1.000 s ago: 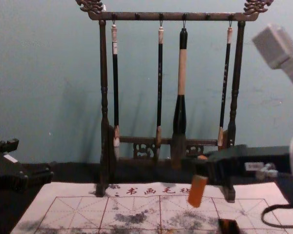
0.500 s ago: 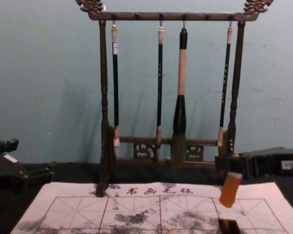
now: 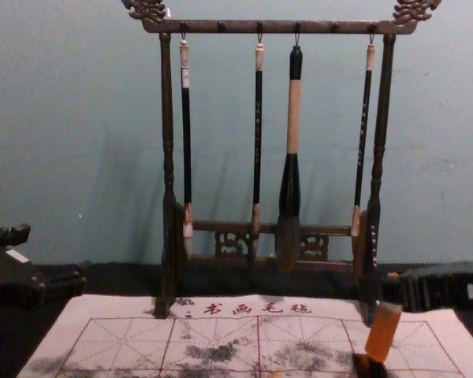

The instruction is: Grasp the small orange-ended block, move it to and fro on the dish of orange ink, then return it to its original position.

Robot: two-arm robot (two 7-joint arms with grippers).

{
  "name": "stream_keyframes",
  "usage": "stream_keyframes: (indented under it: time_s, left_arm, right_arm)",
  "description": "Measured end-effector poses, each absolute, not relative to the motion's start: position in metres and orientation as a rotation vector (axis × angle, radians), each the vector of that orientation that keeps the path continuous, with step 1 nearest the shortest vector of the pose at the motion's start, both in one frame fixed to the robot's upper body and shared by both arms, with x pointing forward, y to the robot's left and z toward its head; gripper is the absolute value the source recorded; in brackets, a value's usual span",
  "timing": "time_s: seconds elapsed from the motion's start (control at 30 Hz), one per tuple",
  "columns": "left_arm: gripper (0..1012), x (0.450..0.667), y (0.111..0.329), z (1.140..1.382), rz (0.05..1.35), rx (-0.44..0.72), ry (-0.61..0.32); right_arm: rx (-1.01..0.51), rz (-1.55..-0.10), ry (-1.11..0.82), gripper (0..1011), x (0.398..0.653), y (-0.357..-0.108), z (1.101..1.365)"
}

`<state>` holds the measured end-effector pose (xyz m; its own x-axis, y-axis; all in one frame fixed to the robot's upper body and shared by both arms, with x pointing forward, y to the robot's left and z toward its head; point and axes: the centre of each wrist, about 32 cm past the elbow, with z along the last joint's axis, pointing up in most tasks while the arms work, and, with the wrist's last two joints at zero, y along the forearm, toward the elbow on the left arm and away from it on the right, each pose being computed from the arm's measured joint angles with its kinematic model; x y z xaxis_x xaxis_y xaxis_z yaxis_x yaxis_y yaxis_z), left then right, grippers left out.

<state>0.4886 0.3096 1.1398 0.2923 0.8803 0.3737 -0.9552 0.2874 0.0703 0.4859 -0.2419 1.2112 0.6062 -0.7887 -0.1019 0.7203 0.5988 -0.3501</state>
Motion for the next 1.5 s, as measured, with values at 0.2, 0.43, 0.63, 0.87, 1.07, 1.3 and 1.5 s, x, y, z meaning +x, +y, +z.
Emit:
stream_keyframes:
  time_s: [0.2, 0.43, 0.63, 0.87, 1.07, 1.3, 1.5]
  left_arm:
    - [1001, 0.489, 0.31, 1.14, 1.248, 0.304, -0.285]
    - [1001, 0.489, 0.31, 1.14, 1.248, 0.304, -0.285]
    - [1001, 0.489, 0.31, 1.14, 1.248, 0.304, -0.285]
    - [1001, 0.489, 0.31, 1.14, 1.248, 0.304, -0.285]
    - [1001, 0.489, 0.31, 1.14, 1.248, 0.304, -0.285]
    - [1001, 0.489, 0.31, 1.14, 1.248, 0.304, -0.285]
    - [1001, 0.489, 0.31, 1.14, 1.248, 0.304, -0.285]
  right_arm:
    - [-0.302, -0.894, 0.253, 111, 0.486, -0.241, 1.205]
    - [-0.306, -0.9, 0.25, 111, 0.488, -0.238, 1.202]
    - [-0.311, -0.906, 0.249, 111, 0.492, -0.236, 1.2]
    - [-0.318, -0.904, 0.248, 111, 0.493, -0.234, 1.198]
    - [-0.327, -0.902, 0.253, 111, 0.492, -0.234, 1.196]
    - [-0.338, -0.905, 0.254, 111, 0.492, -0.234, 1.192]
    - [-0.343, -0.91, 0.255, 111, 0.493, -0.232, 1.188]
